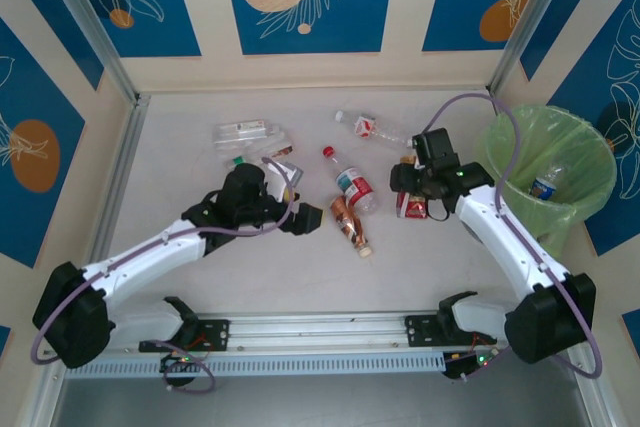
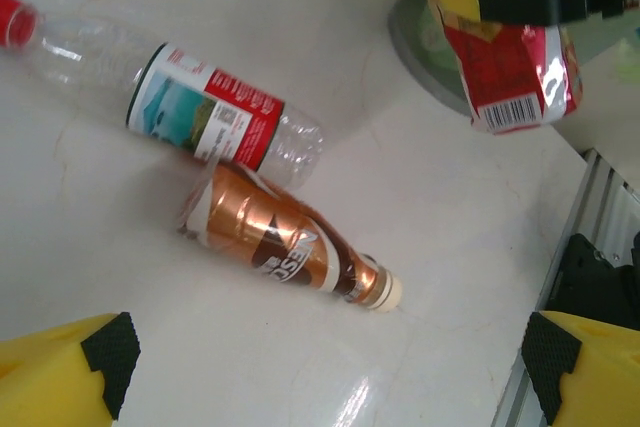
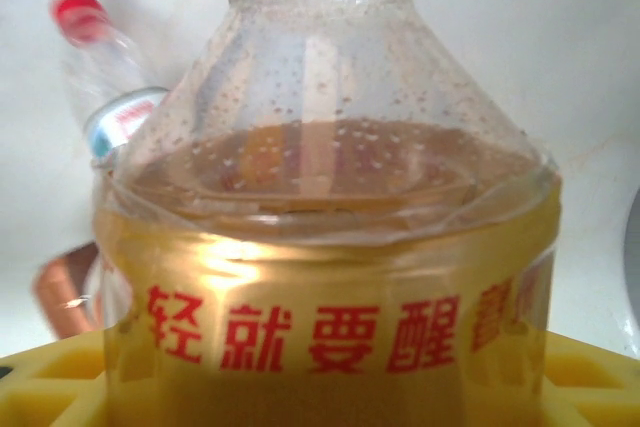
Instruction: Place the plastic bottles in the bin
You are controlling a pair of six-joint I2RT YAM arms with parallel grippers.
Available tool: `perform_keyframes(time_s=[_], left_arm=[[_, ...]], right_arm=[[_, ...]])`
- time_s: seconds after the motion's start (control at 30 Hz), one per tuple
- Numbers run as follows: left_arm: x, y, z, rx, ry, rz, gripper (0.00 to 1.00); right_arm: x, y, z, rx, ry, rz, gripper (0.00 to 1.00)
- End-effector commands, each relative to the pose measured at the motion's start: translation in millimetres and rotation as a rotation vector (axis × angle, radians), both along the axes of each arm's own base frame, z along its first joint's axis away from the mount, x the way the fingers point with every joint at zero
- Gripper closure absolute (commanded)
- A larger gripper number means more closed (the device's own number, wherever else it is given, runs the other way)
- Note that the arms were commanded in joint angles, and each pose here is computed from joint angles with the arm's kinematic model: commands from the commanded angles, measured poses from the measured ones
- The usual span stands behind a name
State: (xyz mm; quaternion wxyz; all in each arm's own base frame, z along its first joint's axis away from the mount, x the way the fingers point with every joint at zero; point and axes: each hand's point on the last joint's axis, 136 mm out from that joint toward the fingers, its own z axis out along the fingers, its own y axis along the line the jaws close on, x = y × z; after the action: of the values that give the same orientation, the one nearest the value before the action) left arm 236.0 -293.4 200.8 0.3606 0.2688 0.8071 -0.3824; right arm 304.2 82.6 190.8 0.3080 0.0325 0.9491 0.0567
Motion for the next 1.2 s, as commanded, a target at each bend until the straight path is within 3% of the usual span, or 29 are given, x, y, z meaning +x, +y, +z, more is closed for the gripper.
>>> perform_keyframes(time_s=[0.0,0.17,0.6,0.87,1.0,1.17], left_arm=[[0.9,-9.6,40.0,-0.070,-0.209,-0.040,0.00],[-11.2,-17.4,44.8,-0.089,-0.219,-0.122,0.00],[-10.7,-10.0,51.5,-0.081,-0.296,-0.100,0.00],[-8.8,-9.2,49.1,-0.055,-0.302,-0.099,0.00],[-7.9,-8.4,46.8,-0.040,-0.298,-0.093,0.00],[-5.4,-6.8,45.5,-0.019,-0.304,-0.086,0.00]], right_arm=[[-4.3,4.5,46.7,0.032,-0.085,0.071,0.40],[-3.3,-1.5,97.5,0.069,-0.185,0.096,0.41],[-2.9,-57.5,182.0,0.167,-0.422,-0.015,0.44],[-4.5,-107.9,225.4,0.196,-0.615,-0.212,0.44],[-4.0,-137.4,241.9,0.141,-0.740,-0.317,0.44],[-0.9,-163.7,241.2,0.086,-0.781,-0.395,0.43]])
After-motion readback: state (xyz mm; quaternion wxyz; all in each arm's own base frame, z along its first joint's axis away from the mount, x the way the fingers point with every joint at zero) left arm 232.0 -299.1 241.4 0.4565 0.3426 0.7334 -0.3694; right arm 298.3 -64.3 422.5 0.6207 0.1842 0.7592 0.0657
